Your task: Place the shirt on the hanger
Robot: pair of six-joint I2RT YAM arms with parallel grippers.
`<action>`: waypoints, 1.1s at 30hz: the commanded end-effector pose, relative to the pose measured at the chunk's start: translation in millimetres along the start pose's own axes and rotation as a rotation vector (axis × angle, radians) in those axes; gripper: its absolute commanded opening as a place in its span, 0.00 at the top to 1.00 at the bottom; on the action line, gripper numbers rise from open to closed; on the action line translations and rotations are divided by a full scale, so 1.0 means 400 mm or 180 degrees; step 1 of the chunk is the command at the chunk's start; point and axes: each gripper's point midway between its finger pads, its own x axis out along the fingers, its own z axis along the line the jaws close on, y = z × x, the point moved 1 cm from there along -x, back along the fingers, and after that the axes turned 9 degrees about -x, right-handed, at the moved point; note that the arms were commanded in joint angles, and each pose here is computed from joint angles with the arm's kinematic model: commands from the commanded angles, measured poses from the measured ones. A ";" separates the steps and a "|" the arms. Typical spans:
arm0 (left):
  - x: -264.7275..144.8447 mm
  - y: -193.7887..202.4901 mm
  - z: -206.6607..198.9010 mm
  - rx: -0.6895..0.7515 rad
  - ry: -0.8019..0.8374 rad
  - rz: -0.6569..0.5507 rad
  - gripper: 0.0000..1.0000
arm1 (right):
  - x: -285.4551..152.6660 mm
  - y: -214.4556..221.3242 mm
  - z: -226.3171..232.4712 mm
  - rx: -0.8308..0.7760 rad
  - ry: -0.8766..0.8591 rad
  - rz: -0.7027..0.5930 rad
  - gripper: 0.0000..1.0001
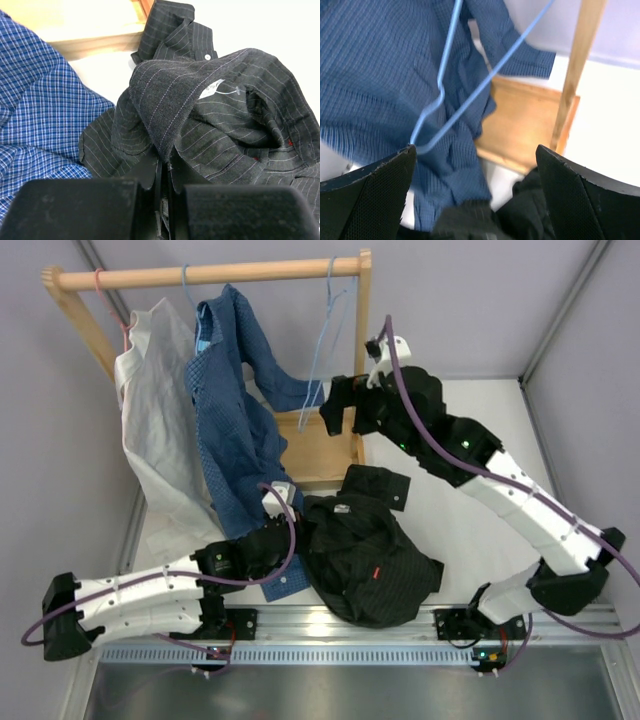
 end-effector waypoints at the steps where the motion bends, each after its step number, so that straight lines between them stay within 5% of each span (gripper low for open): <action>1: 0.004 -0.012 -0.013 -0.0273 0.0045 -0.0123 1.00 | 0.057 -0.110 0.020 0.0006 0.0162 -0.0345 0.02; 10: 0.006 0.023 0.009 -0.0168 -0.0043 0.0043 1.00 | 0.177 -0.177 0.009 -0.0325 0.0600 -0.0481 0.04; 13: 0.002 0.027 0.010 -0.0180 -0.0025 0.0072 1.00 | 0.177 -0.156 -0.034 -0.0404 0.0920 -0.0405 0.21; 14: 0.000 0.029 0.010 -0.0183 -0.0013 0.0081 1.00 | 0.172 -0.142 -0.042 -0.0441 0.0960 -0.0363 0.39; 17: -0.002 0.029 0.009 -0.0167 0.0009 0.0089 1.00 | 0.164 -0.116 -0.036 -0.0485 0.0841 -0.0280 0.57; 33: 0.004 0.049 0.004 -0.0133 0.0019 0.0200 1.00 | 0.134 -0.090 -0.054 -0.0591 0.0748 -0.0171 0.85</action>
